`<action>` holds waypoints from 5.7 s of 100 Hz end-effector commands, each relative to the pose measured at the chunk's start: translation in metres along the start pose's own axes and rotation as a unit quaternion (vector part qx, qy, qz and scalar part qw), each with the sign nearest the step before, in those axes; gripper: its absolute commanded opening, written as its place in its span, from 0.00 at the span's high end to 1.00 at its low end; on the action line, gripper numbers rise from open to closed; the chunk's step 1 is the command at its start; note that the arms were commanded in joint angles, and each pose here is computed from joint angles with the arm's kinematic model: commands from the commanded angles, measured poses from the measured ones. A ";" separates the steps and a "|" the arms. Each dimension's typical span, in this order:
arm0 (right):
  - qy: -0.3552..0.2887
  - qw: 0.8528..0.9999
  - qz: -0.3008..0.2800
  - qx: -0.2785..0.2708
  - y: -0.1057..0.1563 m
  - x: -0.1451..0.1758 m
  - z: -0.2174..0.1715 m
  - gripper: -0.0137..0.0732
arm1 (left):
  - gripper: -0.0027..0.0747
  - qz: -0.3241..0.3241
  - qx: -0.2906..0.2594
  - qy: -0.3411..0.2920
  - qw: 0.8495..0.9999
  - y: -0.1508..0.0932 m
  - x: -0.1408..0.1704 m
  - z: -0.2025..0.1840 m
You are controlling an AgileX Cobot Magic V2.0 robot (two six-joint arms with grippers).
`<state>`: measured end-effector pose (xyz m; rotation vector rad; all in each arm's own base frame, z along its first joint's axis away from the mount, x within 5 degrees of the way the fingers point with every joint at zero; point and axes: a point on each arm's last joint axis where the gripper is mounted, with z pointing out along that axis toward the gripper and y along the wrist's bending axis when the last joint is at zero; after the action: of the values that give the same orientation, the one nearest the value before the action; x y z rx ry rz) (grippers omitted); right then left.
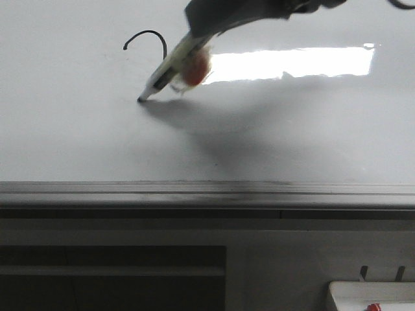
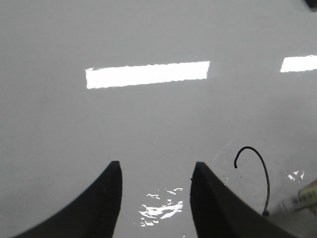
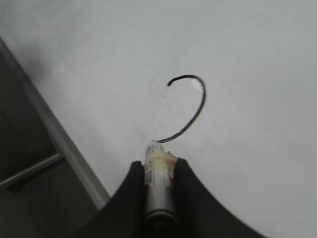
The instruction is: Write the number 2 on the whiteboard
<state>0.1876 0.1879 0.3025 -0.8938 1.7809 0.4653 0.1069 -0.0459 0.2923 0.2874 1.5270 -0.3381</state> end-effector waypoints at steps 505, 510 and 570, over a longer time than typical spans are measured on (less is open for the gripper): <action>-0.272 0.960 -0.061 0.032 0.008 -0.057 -0.154 0.90 | 0.99 -0.054 0.098 0.045 0.993 -0.029 -0.010 0.019; -0.283 0.956 -0.062 0.045 0.007 -0.044 -0.162 0.90 | 0.99 -0.042 0.101 0.028 0.994 -0.027 -0.012 0.012; -0.279 0.956 -0.055 0.074 0.014 0.091 -0.174 0.90 | 0.99 0.056 0.112 -0.040 0.991 -0.020 0.004 -0.029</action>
<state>0.0481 0.0504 0.2772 -0.7272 1.2568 0.4840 0.0729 -0.0535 0.2737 0.5700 1.4726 -0.4149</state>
